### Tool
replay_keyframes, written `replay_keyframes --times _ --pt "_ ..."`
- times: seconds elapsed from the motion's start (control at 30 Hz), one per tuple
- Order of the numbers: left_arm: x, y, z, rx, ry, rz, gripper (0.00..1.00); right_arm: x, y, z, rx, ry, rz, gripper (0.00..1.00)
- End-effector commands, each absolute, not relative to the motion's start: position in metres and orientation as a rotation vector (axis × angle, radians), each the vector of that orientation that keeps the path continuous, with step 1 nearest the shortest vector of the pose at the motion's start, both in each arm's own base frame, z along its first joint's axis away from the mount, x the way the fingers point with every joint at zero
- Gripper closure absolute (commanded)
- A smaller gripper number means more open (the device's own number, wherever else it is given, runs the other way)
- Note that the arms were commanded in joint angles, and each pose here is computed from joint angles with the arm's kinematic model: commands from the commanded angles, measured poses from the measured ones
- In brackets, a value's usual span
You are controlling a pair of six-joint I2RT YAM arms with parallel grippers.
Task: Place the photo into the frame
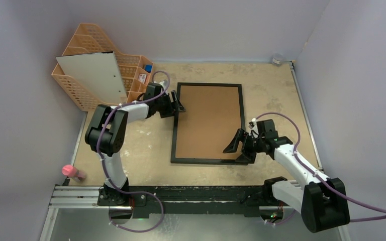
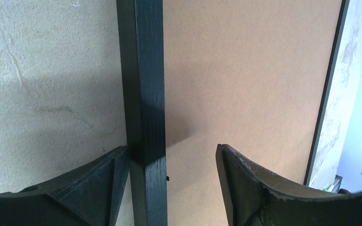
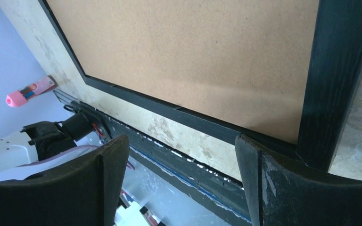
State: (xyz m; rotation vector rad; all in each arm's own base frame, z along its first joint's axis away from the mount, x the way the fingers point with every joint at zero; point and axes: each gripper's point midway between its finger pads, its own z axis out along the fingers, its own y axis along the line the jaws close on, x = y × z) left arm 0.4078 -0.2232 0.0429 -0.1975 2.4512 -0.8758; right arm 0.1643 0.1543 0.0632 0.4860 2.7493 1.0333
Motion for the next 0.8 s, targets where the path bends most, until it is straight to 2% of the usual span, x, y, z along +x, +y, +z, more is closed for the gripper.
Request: replay_keyframes --times 0.0,0.13,0.27,0.57,0.77 --pt "0.403 -0.226 0.035 -0.148 2.487 -0.854 0.3 0.192 0.147 0.064 0.476 2.678 0.912 0.15" --pt "0.406 -0.22 0.043 -0.146 2.458 -0.81 0.31 0.248 0.159 0.118 0.359 2.447 0.974 0.16" --pt "0.403 -0.212 0.054 -0.136 2.427 -0.77 0.37 0.29 0.166 0.135 0.269 2.366 0.934 0.22" --pt "0.366 -0.207 0.039 -0.095 2.515 -0.786 0.53 0.341 0.233 0.108 0.141 2.393 0.97 0.41" --pt "0.338 -0.212 0.026 -0.001 2.604 -0.864 0.66 0.329 0.244 0.053 0.108 2.578 0.872 0.48"
